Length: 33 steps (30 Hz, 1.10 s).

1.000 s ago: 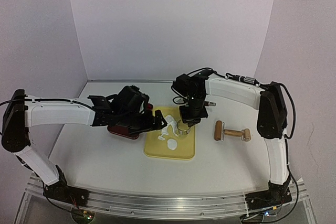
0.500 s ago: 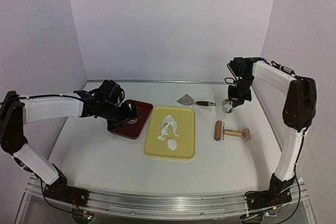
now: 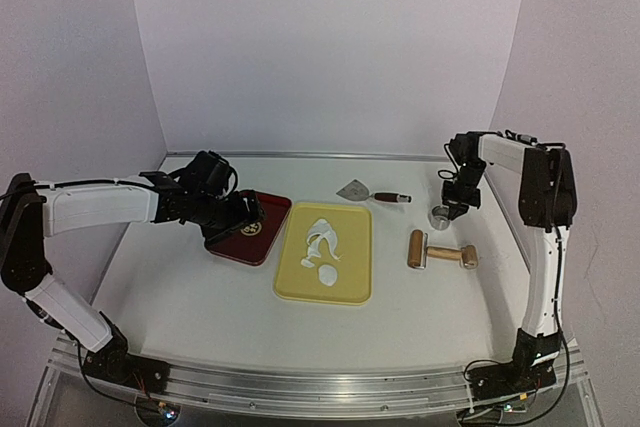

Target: Roll out the dumpling wrappers from the dough

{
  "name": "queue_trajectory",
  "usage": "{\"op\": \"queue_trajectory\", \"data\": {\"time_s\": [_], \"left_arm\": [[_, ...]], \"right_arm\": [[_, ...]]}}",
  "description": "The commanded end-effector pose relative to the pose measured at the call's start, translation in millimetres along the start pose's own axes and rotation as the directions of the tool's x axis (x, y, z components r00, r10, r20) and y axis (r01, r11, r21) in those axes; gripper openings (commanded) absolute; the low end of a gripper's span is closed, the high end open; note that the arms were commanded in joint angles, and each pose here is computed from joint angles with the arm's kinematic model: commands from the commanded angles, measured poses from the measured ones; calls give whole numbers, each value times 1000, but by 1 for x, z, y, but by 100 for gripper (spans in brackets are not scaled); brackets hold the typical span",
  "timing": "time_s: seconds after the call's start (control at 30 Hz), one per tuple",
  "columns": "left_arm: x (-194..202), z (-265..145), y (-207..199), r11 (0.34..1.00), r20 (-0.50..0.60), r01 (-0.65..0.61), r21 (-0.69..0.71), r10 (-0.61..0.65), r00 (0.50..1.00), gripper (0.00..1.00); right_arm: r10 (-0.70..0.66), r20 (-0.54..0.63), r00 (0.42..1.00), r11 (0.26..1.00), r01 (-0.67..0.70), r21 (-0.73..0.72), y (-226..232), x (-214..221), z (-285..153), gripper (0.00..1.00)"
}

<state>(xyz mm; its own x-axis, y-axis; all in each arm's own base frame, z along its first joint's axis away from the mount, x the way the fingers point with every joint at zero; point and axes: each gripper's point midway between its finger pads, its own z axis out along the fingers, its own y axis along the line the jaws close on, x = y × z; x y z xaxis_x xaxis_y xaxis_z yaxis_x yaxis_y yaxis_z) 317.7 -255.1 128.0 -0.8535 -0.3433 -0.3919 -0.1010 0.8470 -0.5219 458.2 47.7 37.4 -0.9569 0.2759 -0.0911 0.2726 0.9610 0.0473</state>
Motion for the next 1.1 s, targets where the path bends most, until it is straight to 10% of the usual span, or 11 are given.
{"op": "queue_trajectory", "data": {"time_s": [0.0, 0.4, 0.73, 1.07], "left_arm": [[-28, -20, -5, 999, 121, 38, -15, -36, 992, 100], [-51, -35, -15, 999, 170, 36, 13, -38, 985, 99], [-56, -38, -14, 997, 154, 62, 42, -68, 986, 100], [-49, -29, -16, 996, 113, 67, 65, -74, 991, 99]], "right_arm": [[20, 17, 1000, 1000, -20, -21, -1, -10, -3, 9], [20, 141, 990, 993, -4, -115, 11, -19, -69, 90], [55, 83, 995, 723, 18, -690, 113, 2, -104, 94], [15, -10, 1000, 723, -18, -690, 150, 21, -56, 85]]}}
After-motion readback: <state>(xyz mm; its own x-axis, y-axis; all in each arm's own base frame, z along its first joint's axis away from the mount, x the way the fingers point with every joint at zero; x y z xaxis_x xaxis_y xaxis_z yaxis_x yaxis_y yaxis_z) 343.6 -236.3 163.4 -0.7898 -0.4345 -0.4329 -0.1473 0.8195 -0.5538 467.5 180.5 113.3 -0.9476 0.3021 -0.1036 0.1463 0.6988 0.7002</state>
